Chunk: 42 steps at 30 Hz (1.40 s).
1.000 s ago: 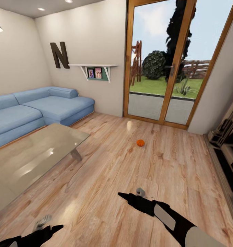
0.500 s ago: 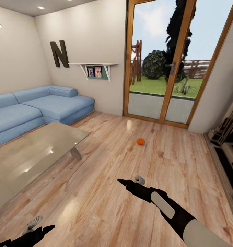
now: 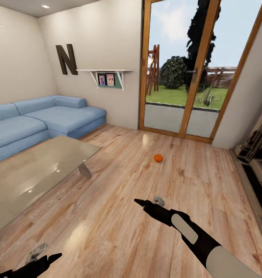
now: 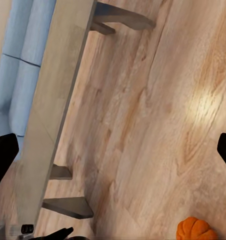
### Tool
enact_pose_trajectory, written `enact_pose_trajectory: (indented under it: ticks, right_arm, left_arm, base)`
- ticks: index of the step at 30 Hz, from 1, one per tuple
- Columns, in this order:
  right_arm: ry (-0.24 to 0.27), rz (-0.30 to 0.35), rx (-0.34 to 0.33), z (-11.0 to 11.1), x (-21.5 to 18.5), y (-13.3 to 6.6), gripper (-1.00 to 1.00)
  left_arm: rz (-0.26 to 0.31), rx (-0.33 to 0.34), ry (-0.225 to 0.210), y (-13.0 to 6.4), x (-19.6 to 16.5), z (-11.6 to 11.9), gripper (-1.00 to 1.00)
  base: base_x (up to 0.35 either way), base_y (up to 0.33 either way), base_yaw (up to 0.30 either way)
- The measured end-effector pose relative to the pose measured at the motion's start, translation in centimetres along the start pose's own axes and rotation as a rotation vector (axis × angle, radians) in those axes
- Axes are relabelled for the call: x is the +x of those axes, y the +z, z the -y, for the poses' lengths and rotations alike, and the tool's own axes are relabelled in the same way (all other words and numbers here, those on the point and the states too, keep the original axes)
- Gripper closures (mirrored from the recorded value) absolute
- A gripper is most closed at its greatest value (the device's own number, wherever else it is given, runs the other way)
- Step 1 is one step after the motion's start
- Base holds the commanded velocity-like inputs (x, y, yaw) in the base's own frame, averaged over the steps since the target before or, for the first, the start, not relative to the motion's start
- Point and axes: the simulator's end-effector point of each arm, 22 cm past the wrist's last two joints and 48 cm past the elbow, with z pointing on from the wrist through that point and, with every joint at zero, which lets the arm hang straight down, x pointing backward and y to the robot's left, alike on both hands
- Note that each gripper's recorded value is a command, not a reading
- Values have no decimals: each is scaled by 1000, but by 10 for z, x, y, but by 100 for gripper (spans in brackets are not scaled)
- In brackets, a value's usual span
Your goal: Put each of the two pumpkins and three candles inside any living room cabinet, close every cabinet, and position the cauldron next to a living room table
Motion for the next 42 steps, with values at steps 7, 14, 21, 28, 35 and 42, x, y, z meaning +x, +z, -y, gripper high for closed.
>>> enact_pose_trajectory:
  ticks: [7, 14, 21, 28, 35, 42]
  right_arm:
    - [10, -18, 24, 16, 11, 5, -100]
    - [13, -19, 29, 30, 18, 9, -100]
    - [13, -19, 29, 41, 25, 14, -100]
    - [13, -19, 29, 53, 33, 18, -100]
    - [14, -19, 28, 64, 40, 23, -100]
    - [14, -19, 27, 76, 48, 28, -100]
  left_arm:
    - [1, -3, -1, 8, 5, -10, -100]
    - [21, -4, -24, 14, 5, -21, -100]
    - [22, -4, -28, 24, 11, -29, -100]
    - [23, -4, -29, 33, 17, -37, -100]
    - [25, 45, -27, 43, 23, -35, -100]
    - [26, 57, -26, 52, 29, -41, -100]
  base:
    - [0, 0, 0]
    - [0, 0, 0]
    - [-59, 31, 0]
    - [-75, 52, 0]
    - [-107, 77, 0]
    - [-10, 7, 0]
